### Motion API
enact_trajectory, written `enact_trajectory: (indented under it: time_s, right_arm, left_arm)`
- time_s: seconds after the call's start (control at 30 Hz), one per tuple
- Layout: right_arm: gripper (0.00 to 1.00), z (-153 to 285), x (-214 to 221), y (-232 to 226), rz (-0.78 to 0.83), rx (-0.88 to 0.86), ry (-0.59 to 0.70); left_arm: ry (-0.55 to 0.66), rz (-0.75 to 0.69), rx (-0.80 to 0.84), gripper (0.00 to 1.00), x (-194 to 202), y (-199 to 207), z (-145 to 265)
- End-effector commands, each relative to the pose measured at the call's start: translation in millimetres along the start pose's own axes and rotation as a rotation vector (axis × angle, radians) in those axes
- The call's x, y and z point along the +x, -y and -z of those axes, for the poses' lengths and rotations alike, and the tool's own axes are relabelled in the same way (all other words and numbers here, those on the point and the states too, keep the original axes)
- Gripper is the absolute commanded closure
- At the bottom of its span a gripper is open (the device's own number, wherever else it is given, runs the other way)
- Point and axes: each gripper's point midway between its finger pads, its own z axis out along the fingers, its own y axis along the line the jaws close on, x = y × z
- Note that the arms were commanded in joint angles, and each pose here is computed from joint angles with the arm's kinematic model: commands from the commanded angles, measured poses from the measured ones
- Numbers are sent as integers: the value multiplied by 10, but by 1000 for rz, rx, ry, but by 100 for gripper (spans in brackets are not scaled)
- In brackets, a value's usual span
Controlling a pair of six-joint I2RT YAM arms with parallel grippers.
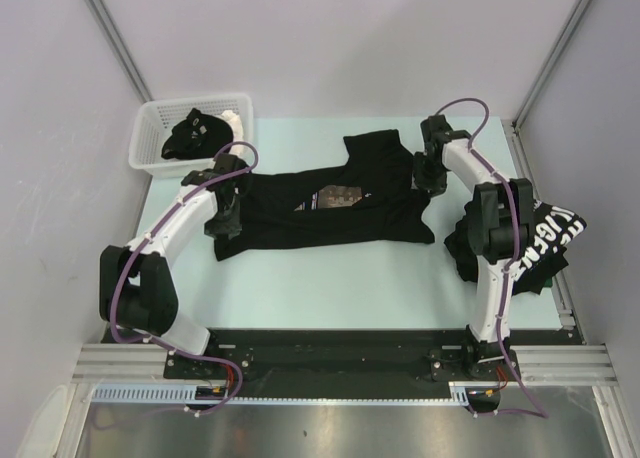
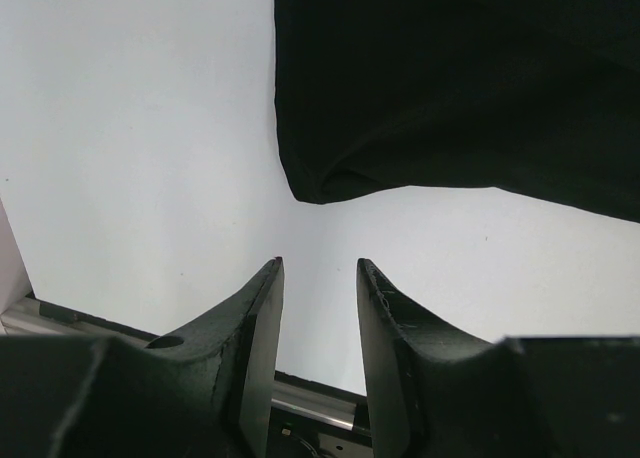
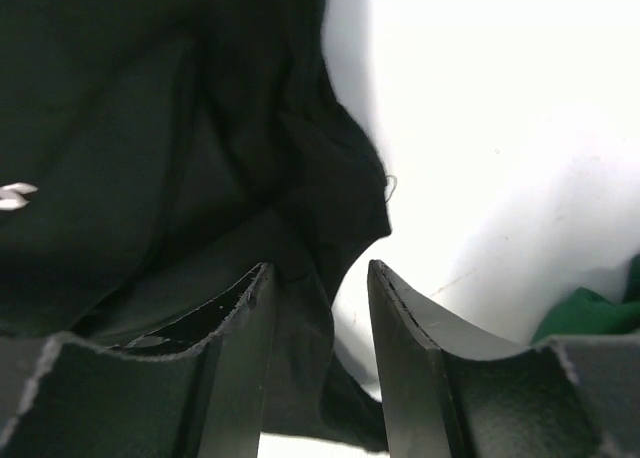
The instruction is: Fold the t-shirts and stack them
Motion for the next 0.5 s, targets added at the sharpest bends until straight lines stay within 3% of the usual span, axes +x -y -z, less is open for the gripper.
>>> enact_trajectory:
  time_s: [0.0,0.2,0.47]
  right_arm:
    - [53,629,-426,-270,38,-85,190]
    - [50,858,-443,-593,90,-148,246]
    - [50,659,-390,-802,91,-218,184]
  left_arm:
    - [32,8,-2,60,-35,-38,95]
    - [34,12,-3,60,-42,-45,117]
    - [28,19,-3,59,27,-56,106]
